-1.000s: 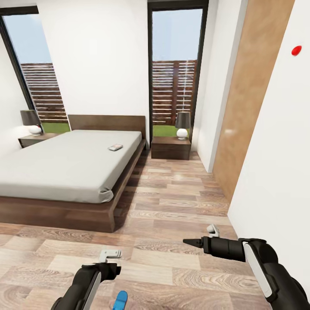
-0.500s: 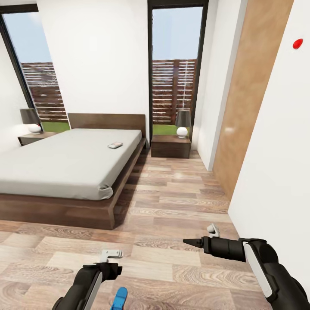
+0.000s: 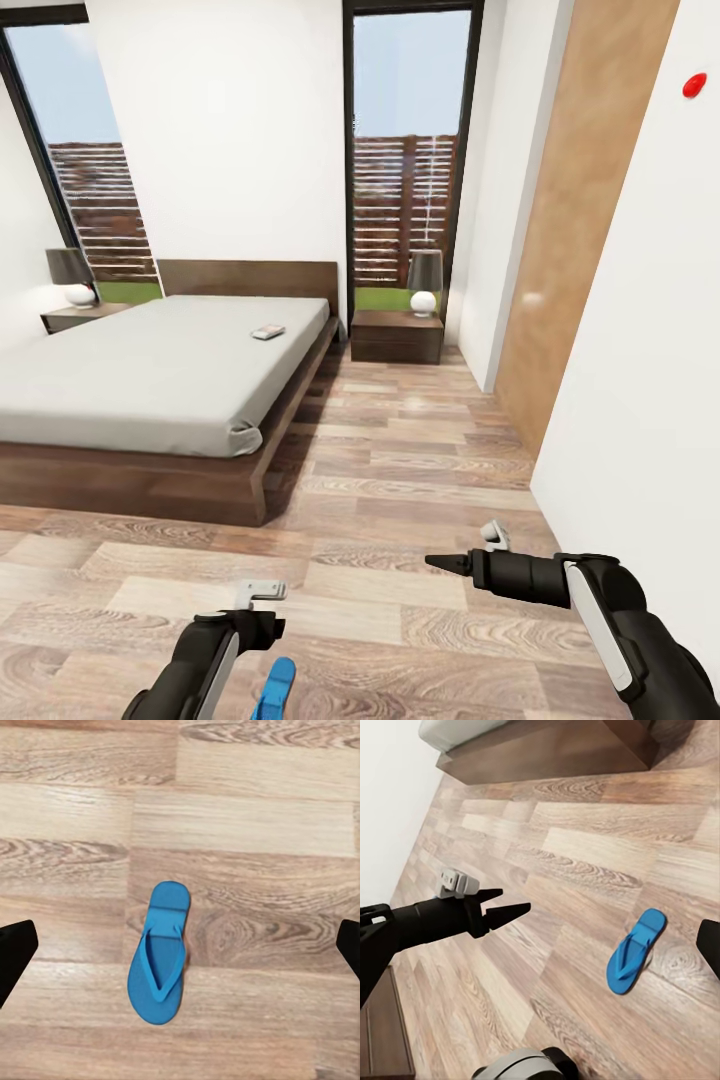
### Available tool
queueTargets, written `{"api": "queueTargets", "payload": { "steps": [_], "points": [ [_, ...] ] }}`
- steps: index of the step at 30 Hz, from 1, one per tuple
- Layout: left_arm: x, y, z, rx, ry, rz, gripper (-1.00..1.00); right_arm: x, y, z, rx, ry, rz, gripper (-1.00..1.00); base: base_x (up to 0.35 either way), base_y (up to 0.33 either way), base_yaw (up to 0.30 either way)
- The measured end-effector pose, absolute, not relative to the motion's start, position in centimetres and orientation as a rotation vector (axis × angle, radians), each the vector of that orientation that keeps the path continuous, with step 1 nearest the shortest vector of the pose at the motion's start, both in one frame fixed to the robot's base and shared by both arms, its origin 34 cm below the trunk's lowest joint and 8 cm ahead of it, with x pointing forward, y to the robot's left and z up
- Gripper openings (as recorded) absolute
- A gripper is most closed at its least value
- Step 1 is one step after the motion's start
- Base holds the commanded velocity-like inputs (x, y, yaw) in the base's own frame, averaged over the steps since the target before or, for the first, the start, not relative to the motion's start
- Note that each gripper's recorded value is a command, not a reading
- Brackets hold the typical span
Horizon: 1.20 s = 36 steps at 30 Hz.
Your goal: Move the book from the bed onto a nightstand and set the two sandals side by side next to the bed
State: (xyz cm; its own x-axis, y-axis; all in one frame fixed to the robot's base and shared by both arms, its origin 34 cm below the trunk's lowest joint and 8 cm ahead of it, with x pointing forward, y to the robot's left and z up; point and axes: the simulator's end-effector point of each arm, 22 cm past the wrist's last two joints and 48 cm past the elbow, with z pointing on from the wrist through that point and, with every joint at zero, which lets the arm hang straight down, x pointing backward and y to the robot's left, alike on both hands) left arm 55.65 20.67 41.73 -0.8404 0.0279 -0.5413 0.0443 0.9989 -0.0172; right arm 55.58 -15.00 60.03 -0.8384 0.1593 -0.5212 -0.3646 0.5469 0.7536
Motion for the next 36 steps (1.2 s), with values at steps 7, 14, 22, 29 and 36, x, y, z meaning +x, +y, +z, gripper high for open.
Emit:
{"api": "queueTargets", "payload": {
  "steps": [7, 14, 22, 29, 36],
  "points": [
    [55.3, 20.7, 40.2, 0.051, 2.568, -0.036, 1.00, 55.2, -15.0, 58.5, -0.165, 2.241, 1.266, 1.00, 0.000, 0.000, 0.000],
    [54.9, 20.9, 38.6, 0.051, 2.568, -0.034, 1.00, 54.8, -15.0, 56.9, -0.165, 2.241, 1.266, 1.00, 0.000, 0.000, 0.000],
    [54.4, 20.9, 36.8, 0.051, 2.567, -0.033, 1.00, 54.3, -15.0, 55.1, -0.166, 2.239, 1.268, 1.00, 0.000, 0.000, 0.000],
    [54.0, 20.9, 35.3, 0.051, 2.579, -0.034, 1.00, 54.1, -15.0, 53.6, -0.158, 2.249, 1.272, 1.00, 0.000, 0.000, 0.000],
    [53.5, 20.8, 33.9, 0.051, 2.608, -0.036, 1.00, 54.1, -15.0, 52.2, -0.141, 2.274, 1.281, 1.00, 0.000, 0.000, 0.000]
  ]
}}
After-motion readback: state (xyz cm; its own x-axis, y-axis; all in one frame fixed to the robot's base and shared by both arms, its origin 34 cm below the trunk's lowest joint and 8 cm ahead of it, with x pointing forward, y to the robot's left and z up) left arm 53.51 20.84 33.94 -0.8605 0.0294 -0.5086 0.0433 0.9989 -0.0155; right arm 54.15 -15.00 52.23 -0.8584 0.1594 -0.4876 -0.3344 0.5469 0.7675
